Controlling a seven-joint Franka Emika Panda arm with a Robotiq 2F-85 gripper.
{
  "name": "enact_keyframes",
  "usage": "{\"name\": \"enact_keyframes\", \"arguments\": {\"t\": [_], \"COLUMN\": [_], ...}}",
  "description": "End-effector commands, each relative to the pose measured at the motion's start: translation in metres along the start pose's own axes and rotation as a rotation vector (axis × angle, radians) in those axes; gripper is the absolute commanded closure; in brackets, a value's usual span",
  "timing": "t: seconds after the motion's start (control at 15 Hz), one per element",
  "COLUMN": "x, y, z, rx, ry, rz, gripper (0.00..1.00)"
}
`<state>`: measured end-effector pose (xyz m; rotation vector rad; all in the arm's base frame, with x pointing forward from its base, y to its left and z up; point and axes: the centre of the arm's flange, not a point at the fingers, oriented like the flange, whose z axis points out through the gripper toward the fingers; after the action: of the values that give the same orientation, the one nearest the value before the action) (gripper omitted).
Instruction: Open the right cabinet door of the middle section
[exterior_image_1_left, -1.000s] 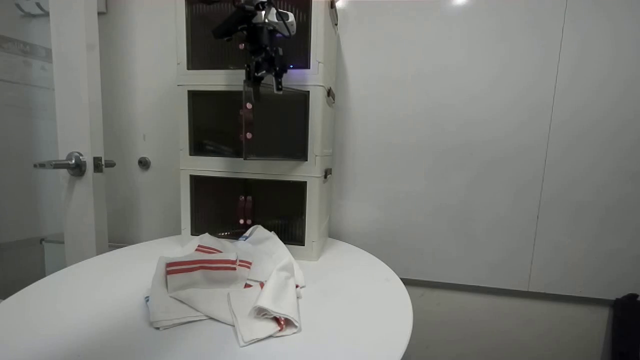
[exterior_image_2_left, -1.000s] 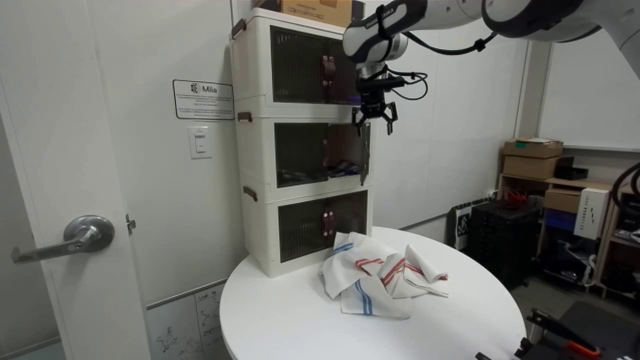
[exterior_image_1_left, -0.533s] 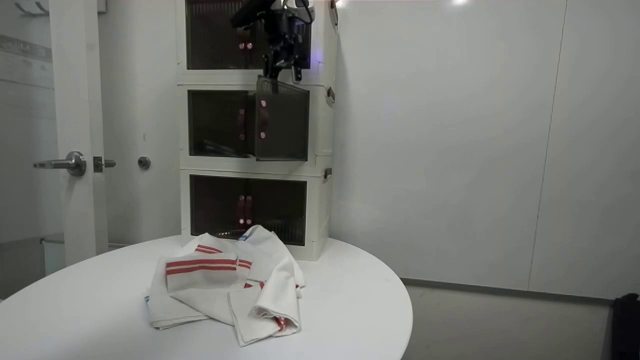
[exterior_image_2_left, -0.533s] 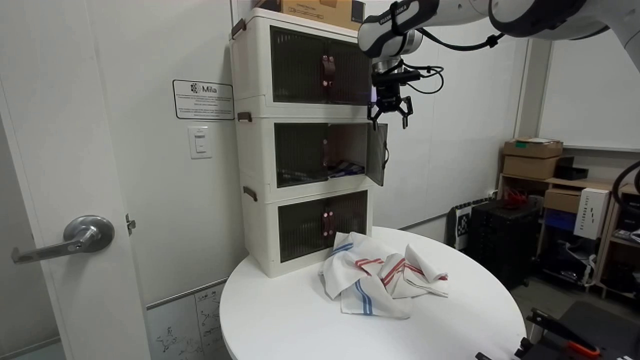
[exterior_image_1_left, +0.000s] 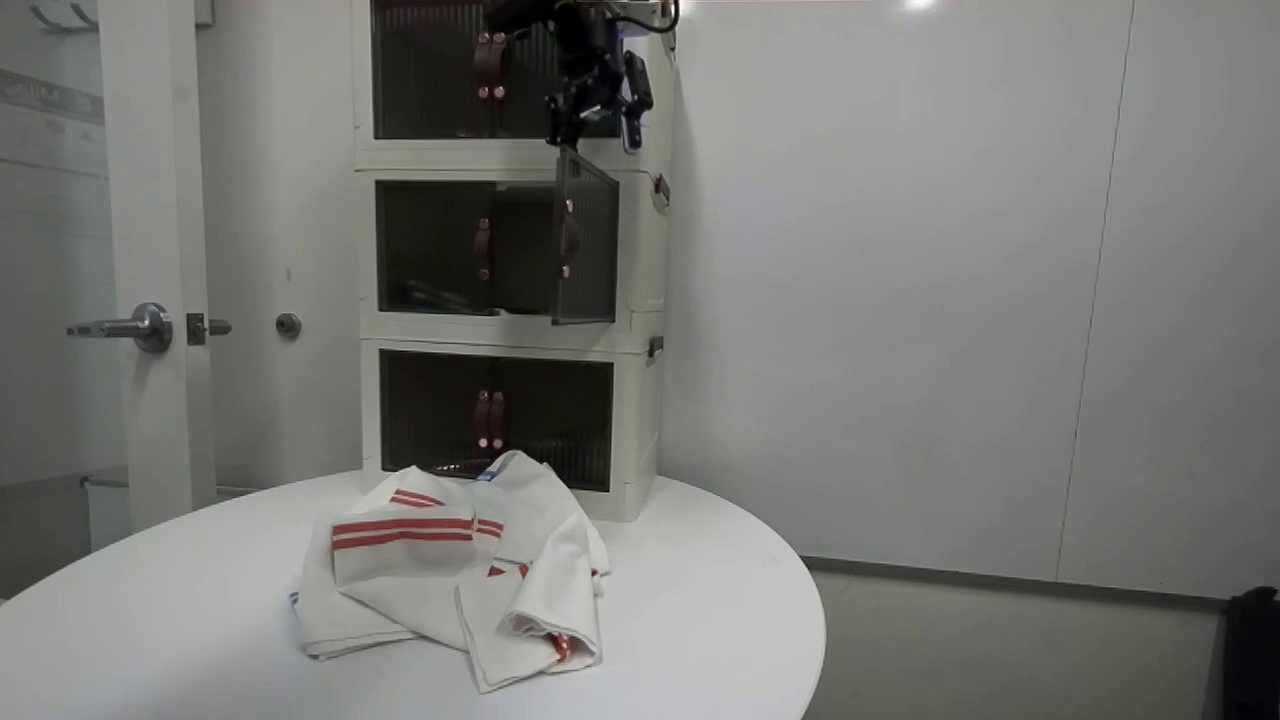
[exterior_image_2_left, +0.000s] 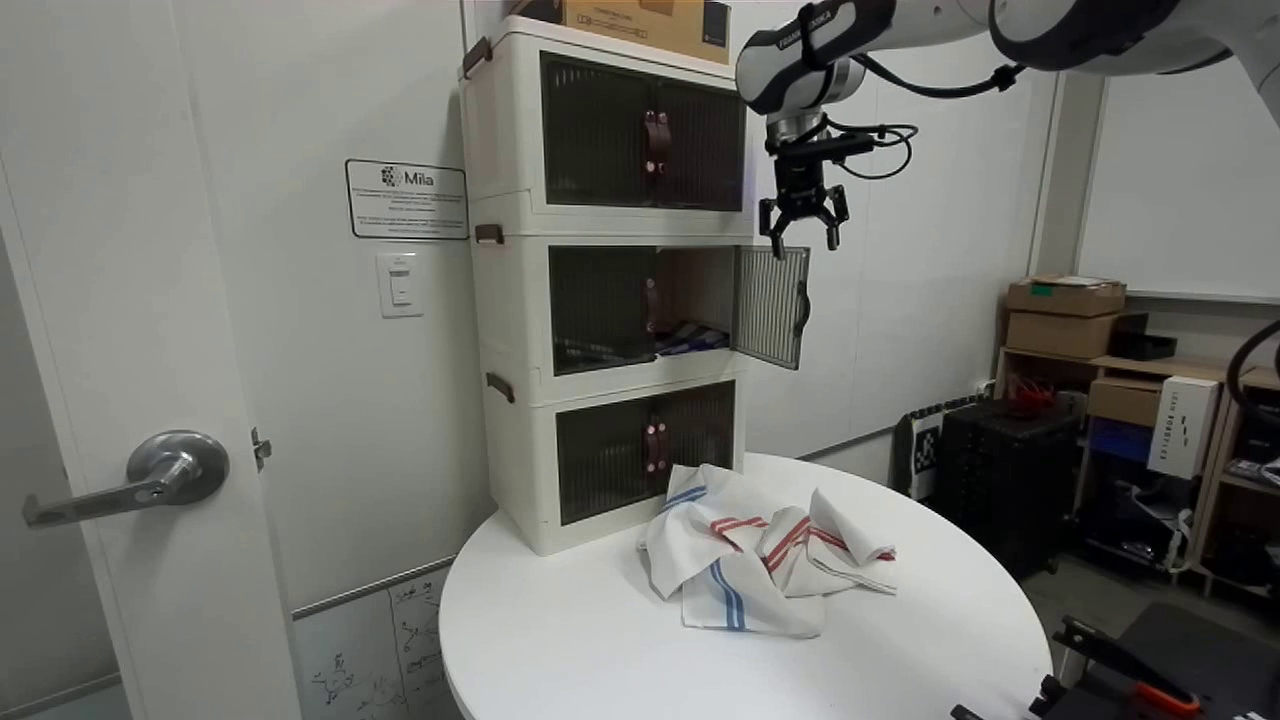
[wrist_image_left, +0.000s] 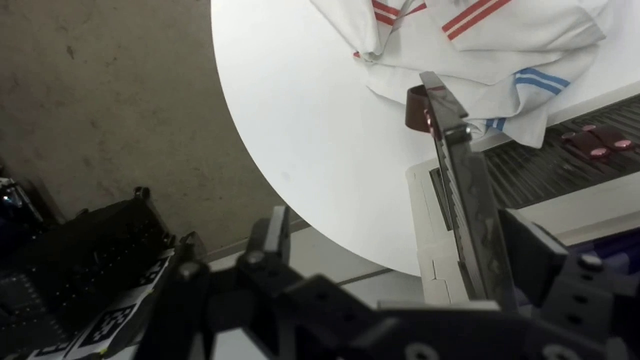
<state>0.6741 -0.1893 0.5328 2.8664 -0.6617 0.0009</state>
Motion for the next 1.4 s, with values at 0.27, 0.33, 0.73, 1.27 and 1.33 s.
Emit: {"name": "enact_keyframes", "arguments": {"t": [0.27, 0.33, 0.73, 1.27, 1.33], "x": [0.029, 0.032, 0.034, 0.007, 0.002], "y": [0.033, 0.041, 0.087, 0.130, 0.136], "z": [0.032, 0.032, 0.002, -0.055, -0.063], "rx": [-0.046, -0.052, -0.011, 0.158, 0.179], "ry": [-0.049, -0.047, 0.017, 0.063, 0.074], "rz": [-0.361, -0.409, -0.718, -0.970, -0.981], "gripper": [0.00, 0.00, 0.00, 0.00, 0.00]}}
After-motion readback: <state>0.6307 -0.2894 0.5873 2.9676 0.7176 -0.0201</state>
